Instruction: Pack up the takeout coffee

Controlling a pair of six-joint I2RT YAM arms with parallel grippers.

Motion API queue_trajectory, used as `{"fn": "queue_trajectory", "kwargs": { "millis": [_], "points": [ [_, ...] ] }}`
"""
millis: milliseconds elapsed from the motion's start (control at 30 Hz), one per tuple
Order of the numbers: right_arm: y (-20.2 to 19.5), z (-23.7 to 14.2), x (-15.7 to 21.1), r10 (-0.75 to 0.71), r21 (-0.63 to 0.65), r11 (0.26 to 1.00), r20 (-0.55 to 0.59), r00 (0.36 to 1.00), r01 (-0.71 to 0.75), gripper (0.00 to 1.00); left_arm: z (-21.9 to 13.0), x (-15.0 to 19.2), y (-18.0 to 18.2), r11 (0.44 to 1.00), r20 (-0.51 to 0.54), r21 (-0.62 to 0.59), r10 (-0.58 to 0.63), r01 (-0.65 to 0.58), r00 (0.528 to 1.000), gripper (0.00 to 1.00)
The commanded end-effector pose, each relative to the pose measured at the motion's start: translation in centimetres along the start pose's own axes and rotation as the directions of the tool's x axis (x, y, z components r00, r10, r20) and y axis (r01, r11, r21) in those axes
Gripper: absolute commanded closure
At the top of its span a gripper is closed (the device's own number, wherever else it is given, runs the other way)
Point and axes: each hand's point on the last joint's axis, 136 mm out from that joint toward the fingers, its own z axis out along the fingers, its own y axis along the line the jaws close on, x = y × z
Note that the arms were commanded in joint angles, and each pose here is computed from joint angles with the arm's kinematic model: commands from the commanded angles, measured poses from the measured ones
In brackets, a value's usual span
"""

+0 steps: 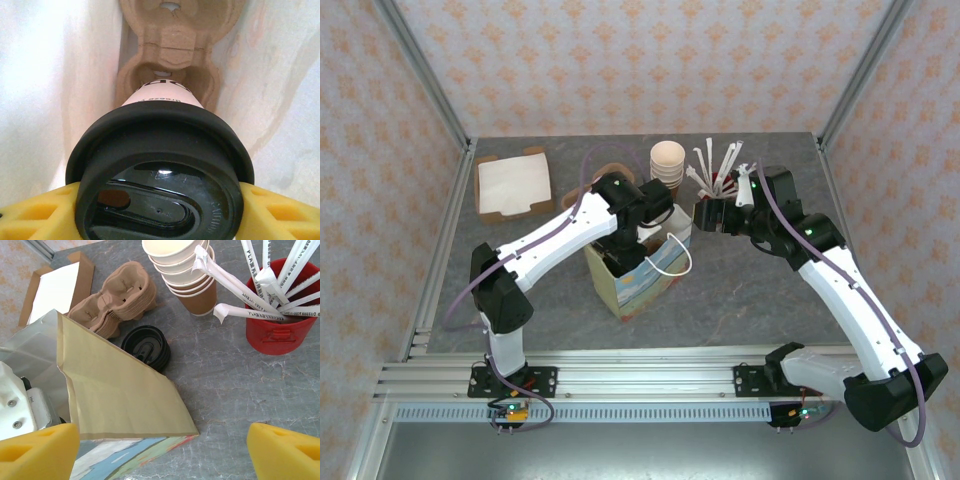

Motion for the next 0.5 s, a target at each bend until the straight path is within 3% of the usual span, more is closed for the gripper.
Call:
{"fn": "queue_trajectory", "kwargs": {
  "millis": [0, 467],
  "points": [
    [0.22, -0.51, -0.76, 0.011, -0.006, 1.000, 0.020, 1.000, -0.011, 0.12, -0.70, 0.67, 0.78, 0.999, -0.006, -0.033, -0.001, 0.001, 1.000, 0.63],
    [0.27, -0.47, -0.77, 0.010, -0.009, 1.000, 0.019, 1.000, -0.010, 0.12, -0.36, 0.69, 0.54, 1.000, -0.016, -0.021, 0.019, -0.019, 1.000, 0.63]
  ]
}}
